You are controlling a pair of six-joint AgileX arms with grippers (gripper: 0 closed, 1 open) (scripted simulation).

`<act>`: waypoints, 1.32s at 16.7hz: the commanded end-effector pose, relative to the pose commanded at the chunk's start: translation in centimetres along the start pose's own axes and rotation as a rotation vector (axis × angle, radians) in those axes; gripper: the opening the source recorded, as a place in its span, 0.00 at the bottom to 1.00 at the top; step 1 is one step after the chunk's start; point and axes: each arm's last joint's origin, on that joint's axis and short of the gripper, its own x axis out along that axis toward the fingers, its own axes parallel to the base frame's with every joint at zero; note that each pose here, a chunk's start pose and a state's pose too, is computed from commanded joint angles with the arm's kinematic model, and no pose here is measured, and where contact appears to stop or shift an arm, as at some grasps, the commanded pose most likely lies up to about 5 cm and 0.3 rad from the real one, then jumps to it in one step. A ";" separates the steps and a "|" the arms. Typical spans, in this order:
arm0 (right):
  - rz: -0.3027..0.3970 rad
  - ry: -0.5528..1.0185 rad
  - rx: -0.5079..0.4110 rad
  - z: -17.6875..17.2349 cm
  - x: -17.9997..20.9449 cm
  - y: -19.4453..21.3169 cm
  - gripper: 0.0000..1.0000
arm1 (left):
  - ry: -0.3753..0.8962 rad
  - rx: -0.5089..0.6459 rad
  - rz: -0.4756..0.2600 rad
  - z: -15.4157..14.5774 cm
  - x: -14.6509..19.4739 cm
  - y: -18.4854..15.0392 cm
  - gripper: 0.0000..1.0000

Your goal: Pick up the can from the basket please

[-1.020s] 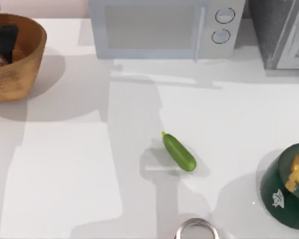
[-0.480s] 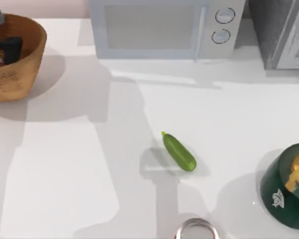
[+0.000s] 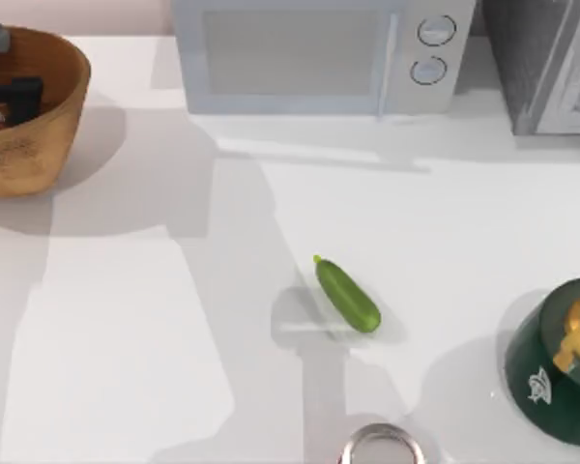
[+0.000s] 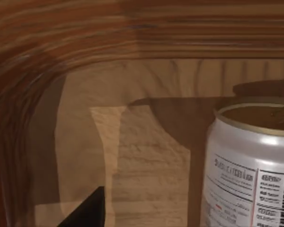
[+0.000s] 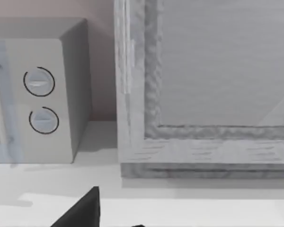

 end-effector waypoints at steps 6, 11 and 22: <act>0.000 0.000 0.000 0.0 0.0 0.0 1.00 | 0.000 0.000 0.000 0.0 0.0 0.0 0.40; 0.000 0.000 0.000 0.0 0.0 0.0 1.00 | 0.000 0.000 0.000 0.0 0.0 0.0 0.02; 0.000 0.000 0.000 0.0 0.0 0.0 1.00 | -0.026 -0.011 0.010 -0.5 -2.2 -0.1 0.00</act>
